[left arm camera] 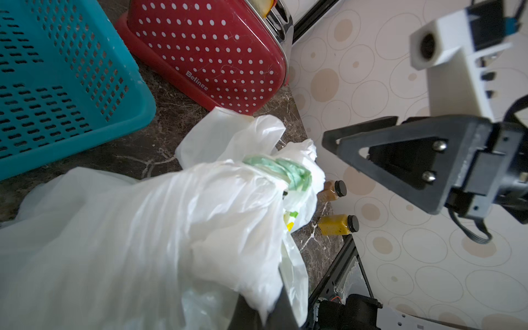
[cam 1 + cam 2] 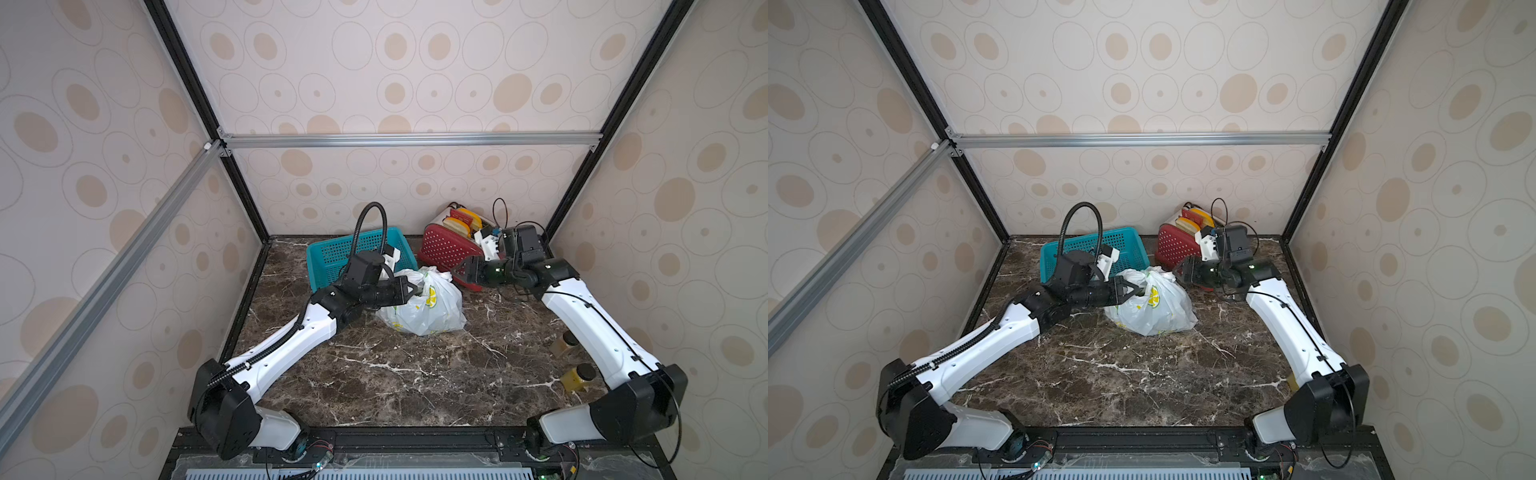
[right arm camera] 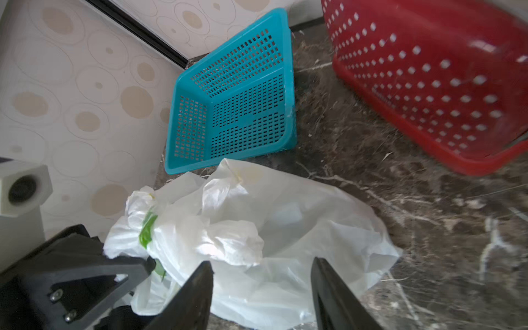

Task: Place the pineapple into a plastic bag & tie a knot
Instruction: Tie the plastic bag at the center of the board.

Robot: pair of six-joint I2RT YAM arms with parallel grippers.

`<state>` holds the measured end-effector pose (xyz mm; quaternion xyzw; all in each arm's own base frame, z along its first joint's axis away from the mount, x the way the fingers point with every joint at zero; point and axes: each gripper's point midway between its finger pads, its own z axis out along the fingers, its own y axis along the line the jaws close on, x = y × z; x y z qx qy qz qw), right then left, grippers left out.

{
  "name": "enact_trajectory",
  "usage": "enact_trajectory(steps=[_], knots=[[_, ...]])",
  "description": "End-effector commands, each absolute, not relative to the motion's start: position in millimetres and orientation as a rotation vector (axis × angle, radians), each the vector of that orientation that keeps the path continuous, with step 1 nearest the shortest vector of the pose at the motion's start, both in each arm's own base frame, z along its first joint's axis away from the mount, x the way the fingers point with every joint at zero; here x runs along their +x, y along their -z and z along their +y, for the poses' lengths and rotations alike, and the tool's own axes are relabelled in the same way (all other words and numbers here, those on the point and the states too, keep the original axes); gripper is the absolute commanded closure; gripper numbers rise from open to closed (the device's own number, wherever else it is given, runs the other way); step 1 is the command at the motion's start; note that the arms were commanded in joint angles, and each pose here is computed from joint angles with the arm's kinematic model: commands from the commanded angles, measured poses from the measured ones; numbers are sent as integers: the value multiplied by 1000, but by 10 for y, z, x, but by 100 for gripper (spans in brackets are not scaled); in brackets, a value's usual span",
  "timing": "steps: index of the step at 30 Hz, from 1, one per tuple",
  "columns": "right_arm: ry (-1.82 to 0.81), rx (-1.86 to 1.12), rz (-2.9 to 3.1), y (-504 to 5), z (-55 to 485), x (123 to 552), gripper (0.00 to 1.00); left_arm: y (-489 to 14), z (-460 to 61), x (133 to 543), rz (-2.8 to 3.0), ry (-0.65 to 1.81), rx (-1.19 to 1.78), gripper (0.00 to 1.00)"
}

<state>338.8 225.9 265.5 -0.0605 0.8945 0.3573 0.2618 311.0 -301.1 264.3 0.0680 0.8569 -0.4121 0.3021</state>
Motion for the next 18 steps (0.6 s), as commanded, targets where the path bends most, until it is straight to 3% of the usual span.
enact_trajectory(steps=[1, 9, 18], knots=[[-1161, -62, 2403, -2697, 2440, 3411, 39, -2660, -3019, 3112, 2256, 1087, 241, 100], [-1237, 13, 2401, -2530, 2528, 3515, 39, -2651, -3047, 3114, 2254, 1103, 248, 100], [-1330, 74, 2362, -2495, 2607, 3574, 51, -2641, -3062, 3119, 2250, 1114, 246, 100]])
